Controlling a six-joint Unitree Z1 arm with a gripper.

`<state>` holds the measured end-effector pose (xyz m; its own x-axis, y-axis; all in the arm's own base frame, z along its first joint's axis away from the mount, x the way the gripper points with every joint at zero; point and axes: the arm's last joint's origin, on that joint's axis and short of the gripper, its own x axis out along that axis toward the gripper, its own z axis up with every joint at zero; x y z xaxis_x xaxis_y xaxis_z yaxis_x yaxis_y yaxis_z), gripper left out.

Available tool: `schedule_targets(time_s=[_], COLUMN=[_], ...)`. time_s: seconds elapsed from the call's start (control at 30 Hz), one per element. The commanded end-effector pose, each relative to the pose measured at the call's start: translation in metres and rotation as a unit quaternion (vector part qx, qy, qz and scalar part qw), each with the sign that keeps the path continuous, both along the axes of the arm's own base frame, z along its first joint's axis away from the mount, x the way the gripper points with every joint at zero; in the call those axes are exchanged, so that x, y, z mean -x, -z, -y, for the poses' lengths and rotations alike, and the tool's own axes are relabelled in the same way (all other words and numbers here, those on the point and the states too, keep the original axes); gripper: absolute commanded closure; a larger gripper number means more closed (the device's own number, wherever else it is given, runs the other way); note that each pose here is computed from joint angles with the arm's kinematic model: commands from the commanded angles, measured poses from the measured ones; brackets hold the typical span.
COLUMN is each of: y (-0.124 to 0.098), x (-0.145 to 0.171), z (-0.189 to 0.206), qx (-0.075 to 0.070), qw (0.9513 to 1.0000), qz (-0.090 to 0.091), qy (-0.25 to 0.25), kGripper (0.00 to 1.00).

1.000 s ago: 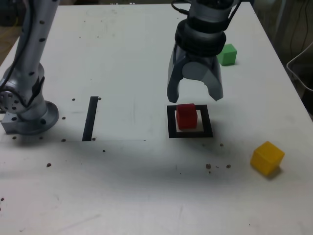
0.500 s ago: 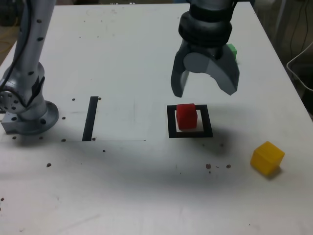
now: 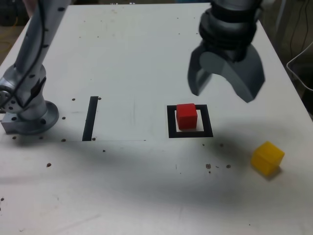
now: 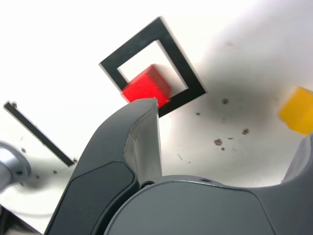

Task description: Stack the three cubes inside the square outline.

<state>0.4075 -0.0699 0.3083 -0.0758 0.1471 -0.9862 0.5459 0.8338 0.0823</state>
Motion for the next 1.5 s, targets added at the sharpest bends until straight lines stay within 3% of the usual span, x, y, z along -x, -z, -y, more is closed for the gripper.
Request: schedule_targets(time_s=[0.0, 0.13, 0.37, 0.53, 0.73, 1.47], y=[-0.003, -0.003, 0.01, 0.021, 0.03, 0.07], x=[-0.003, -0.01, -0.022, -0.031, -0.037, -0.061], z=[0.002, 0.004, 0.01, 0.03, 0.052, 0.078], qx=[-0.001, 0.0, -0.007, -0.017, -0.016, -0.018], qw=[0.9999, 0.9992, 0.9976, 0.9953, 0.9931, 0.9914], qz=[-0.003, 0.002, -0.007, -0.007, -0.003, -0.007], qy=[0.015, 0.039, 0.069, 0.095, 0.116, 0.13], kGripper=[0.02, 0.02, 0.02, 0.03, 0.03, 0.06])
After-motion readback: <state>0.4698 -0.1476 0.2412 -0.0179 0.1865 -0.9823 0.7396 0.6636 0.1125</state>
